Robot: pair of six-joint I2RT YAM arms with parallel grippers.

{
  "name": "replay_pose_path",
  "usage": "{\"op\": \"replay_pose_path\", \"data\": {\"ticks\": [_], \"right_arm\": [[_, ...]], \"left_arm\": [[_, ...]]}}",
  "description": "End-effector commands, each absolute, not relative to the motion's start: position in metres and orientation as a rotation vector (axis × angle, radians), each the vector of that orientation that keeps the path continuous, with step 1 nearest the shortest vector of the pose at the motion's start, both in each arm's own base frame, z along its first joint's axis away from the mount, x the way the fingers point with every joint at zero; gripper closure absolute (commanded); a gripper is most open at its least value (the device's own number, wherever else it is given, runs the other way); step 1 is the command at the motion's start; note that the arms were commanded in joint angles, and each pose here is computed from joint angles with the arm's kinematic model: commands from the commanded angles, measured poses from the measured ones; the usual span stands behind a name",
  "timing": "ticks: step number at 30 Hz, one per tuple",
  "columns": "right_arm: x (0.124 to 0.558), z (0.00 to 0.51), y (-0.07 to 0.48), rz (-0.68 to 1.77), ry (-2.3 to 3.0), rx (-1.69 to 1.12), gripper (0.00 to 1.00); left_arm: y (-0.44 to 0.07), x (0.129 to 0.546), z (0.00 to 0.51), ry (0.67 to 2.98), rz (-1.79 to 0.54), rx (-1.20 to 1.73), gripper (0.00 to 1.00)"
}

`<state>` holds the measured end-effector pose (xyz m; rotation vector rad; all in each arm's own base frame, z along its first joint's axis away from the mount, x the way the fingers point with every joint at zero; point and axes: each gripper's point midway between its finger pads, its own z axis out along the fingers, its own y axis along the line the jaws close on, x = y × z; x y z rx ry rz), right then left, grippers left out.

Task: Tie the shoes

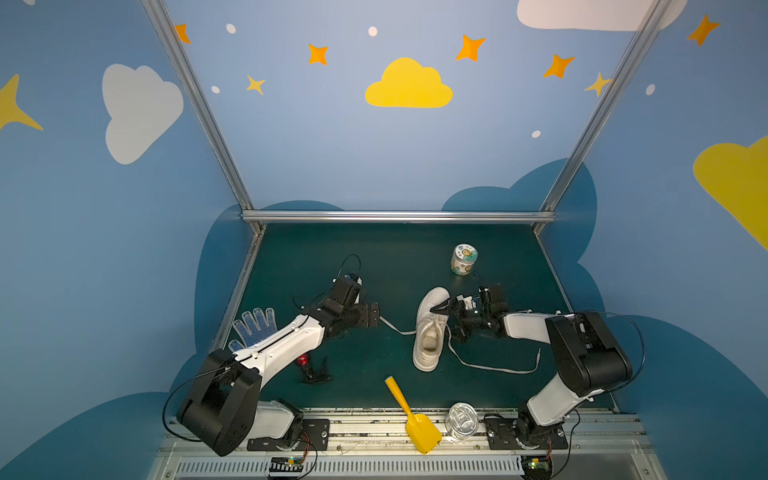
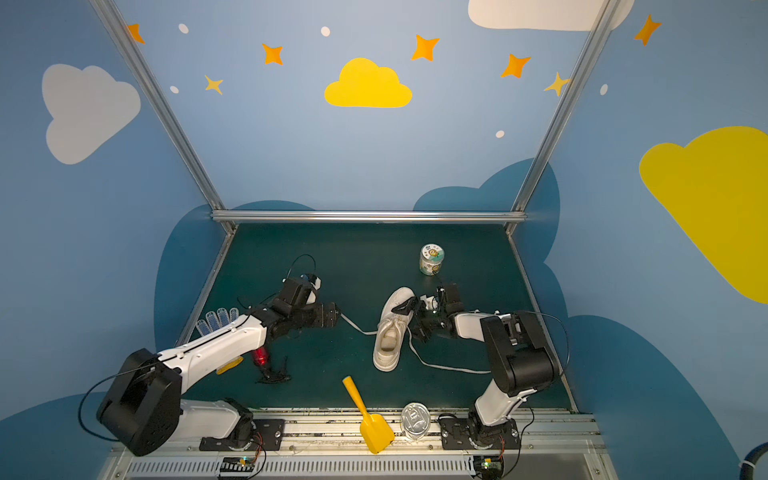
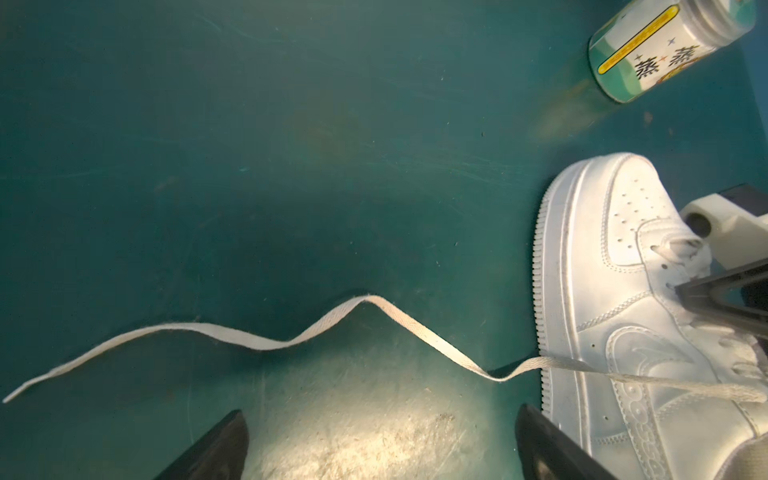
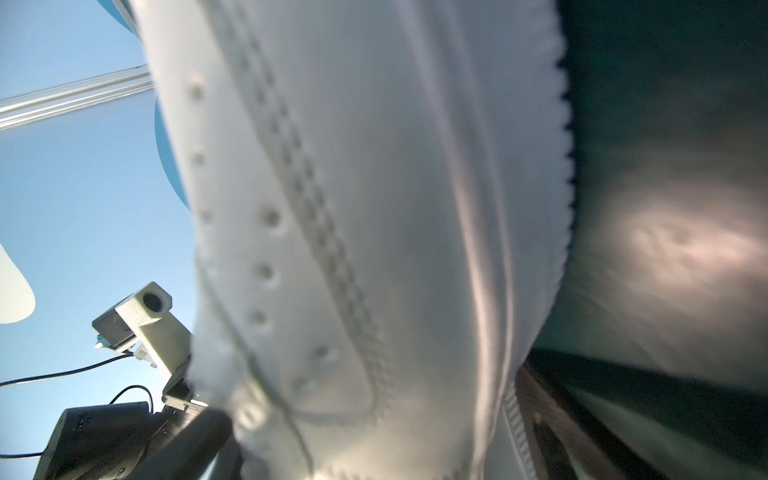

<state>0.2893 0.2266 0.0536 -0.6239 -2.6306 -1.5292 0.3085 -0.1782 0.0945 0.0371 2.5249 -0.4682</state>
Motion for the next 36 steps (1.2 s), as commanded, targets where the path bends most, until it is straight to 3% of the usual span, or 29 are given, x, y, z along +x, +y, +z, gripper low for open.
{"op": "replay_pose_path", "data": {"ticks": [1,8,21,25,31,36], "right_arm": [[0.303,0.072,0.251,-1.627,-2.611,-0.503,0.08],[0.311,0.07,0.256,-1.605,-2.643,-0.547,0.08],[0.274,0.112,0.186,-1.438,-2.811,-0.633,0.08],[0.252,0.104,0.146,-1.219,-2.835,-0.868,0.08],[0.196,0.091,0.077,-0.645,-2.821,-1.283,0.08],[0.169,0.094,0.041,-0.376,-2.771,-1.586,0.19]], "left_arm": [[-0.172,0.304,0.097,2.526,-0.435,0.047,0.01],[-0.169,0.299,0.095,2.54,-0.427,0.04,0.01],[-0.17,0.296,0.091,2.565,-0.469,0.0,0.01],[-0.164,0.295,0.085,2.601,-0.43,-0.048,0.01],[-0.156,0.3,0.082,2.624,-0.391,-0.104,0.01],[-0.156,0.302,0.077,2.636,-0.398,-0.141,0.01]]}}
